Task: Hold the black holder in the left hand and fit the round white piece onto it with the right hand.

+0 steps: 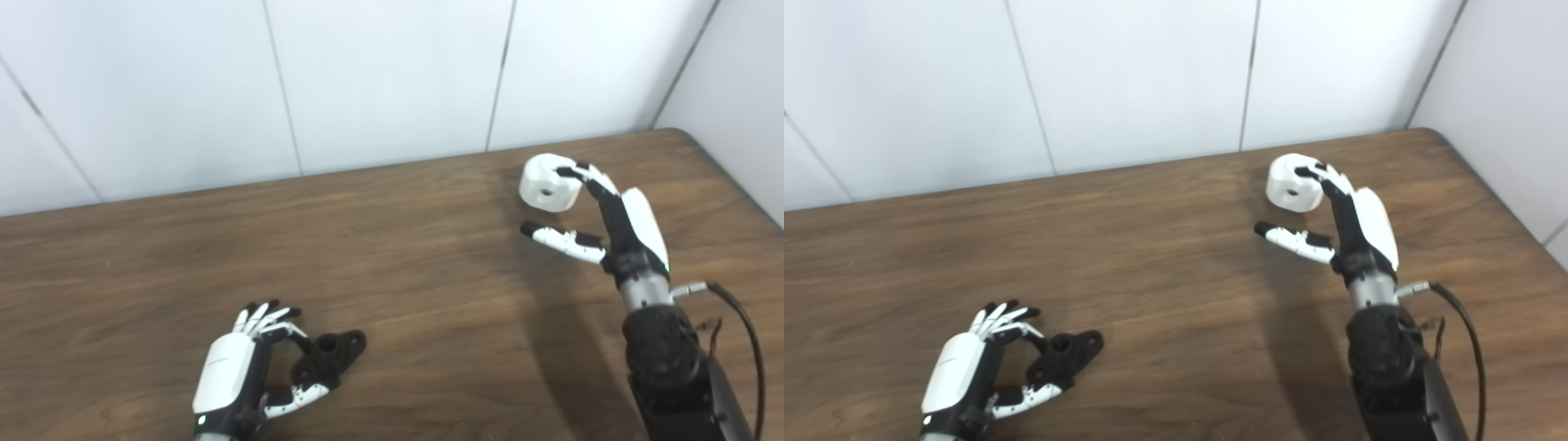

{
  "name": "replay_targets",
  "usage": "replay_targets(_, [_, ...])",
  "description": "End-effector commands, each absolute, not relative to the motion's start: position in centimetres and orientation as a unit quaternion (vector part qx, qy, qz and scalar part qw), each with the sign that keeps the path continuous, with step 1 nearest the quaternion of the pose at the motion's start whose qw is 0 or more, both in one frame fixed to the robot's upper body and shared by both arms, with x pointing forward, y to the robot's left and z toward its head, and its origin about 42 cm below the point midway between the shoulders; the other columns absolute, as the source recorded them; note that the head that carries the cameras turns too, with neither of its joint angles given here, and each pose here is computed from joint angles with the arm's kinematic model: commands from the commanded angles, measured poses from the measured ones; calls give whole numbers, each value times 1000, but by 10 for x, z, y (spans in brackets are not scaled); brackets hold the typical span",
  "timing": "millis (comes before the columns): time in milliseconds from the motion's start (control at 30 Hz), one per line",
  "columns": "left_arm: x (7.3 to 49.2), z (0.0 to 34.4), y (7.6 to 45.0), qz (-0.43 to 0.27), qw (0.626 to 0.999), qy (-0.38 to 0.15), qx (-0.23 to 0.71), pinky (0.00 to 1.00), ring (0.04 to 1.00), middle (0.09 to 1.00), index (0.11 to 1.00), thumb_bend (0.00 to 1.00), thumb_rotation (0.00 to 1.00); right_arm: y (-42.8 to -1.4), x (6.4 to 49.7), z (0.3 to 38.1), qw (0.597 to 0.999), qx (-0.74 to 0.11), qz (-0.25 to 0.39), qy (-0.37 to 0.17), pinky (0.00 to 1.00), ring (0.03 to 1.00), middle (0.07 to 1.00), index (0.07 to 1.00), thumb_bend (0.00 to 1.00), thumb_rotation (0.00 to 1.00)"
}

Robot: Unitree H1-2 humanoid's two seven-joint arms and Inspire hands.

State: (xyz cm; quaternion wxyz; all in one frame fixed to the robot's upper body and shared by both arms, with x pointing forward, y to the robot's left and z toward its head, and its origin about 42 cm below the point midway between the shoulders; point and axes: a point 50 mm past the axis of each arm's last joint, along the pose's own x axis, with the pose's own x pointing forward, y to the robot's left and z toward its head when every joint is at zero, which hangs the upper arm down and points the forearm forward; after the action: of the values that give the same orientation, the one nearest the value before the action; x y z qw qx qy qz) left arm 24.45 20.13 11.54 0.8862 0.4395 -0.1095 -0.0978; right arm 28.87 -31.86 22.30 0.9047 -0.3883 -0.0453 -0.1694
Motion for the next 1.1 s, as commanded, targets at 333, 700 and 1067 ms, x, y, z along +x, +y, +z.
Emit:
replay_targets(333, [245,112,215,-104,880,-105,452,1000,925,813,486,520,42,-353,329,272,871,-437,-207,-83,961,1000,964,779,815,412])
replay_targets(700, [246,112,218,-104,879,-104,453,1000,921,813,486,520,43,-372,376,277,851,-492,-181,-33,1000,1000,992,789,873,331])
replay_targets(1067, [247,113,219,-103,879,-105,453,1000,922,811,486,519,42,-371,410,265,837,-525,-151,29,998,1000,993,827,917,318])
